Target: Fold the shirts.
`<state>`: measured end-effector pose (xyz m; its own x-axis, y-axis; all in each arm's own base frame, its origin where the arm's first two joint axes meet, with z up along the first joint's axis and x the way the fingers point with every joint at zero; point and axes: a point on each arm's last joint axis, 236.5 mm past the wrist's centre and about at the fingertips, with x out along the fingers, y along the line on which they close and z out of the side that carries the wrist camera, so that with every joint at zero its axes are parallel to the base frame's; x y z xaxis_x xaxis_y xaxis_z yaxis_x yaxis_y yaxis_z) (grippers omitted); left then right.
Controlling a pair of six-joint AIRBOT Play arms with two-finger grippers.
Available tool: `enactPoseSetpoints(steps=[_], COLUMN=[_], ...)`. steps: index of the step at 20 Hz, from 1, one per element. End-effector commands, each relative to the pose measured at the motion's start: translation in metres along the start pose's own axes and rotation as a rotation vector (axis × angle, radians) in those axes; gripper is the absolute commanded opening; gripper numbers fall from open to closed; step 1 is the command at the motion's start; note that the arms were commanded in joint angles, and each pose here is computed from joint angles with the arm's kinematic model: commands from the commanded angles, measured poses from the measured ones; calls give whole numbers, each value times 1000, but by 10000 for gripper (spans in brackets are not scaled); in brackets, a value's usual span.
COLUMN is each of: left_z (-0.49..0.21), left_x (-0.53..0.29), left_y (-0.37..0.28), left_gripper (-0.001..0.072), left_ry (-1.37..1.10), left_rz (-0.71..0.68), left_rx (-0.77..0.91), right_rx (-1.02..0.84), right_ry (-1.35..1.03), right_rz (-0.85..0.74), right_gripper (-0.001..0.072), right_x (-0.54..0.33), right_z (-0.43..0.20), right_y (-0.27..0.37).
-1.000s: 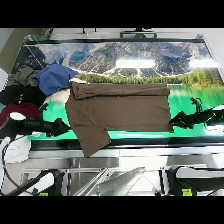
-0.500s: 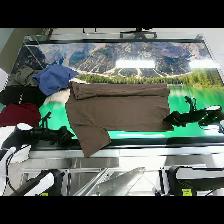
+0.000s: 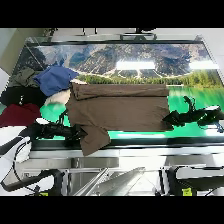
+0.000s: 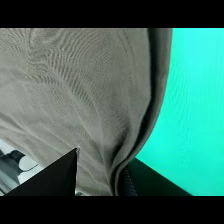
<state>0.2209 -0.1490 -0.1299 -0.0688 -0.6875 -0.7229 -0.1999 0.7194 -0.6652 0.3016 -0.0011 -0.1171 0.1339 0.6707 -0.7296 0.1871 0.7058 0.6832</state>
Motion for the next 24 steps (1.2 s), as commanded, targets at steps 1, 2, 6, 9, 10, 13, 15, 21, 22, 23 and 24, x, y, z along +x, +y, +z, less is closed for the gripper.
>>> enactPoseSetpoints(steps=[1,2,6,9,10,13,15,21,22,23,24], left_z=[-7,-9,-14,-11,-12,-6,7,40,47,53,60], left_x=[7,5,-2,-6,-6,-12,-27,-74,-82,-89,-94], left_y=[13,15,15,15,14,4,-10,-53,-63,-73,-83], left_gripper=[229,204,202,25,25,25,25,25,25,25,25], left_ry=[35,34,48,39,42,41,-8,-149,-162,-171,-174], left_rz=[39,34,-3,-19,-22,-35,-38,-35,-45,-50,-50], left_rx=[22,13,-15,0,0,32,89,242,264,290,323], right_rx=[10,12,3,31,38,37,21,16,10,8,8], right_ry=[24,27,84,133,140,146,128,55,39,11,-23], right_rz=[18,15,6,-11,-6,5,-9,-41,-17,30,82], right_gripper=[360,360,360,266,150,16,17,17,17,18,18], right_x=[-1,-1,-2,-3,-3,-5,-9,-29,-33,-36,-40], right_z=[-6,-7,-20,-32,-33,-34,-30,2,8,17,28], right_y=[4,3,1,-3,-1,3,4,9,17,31,46])
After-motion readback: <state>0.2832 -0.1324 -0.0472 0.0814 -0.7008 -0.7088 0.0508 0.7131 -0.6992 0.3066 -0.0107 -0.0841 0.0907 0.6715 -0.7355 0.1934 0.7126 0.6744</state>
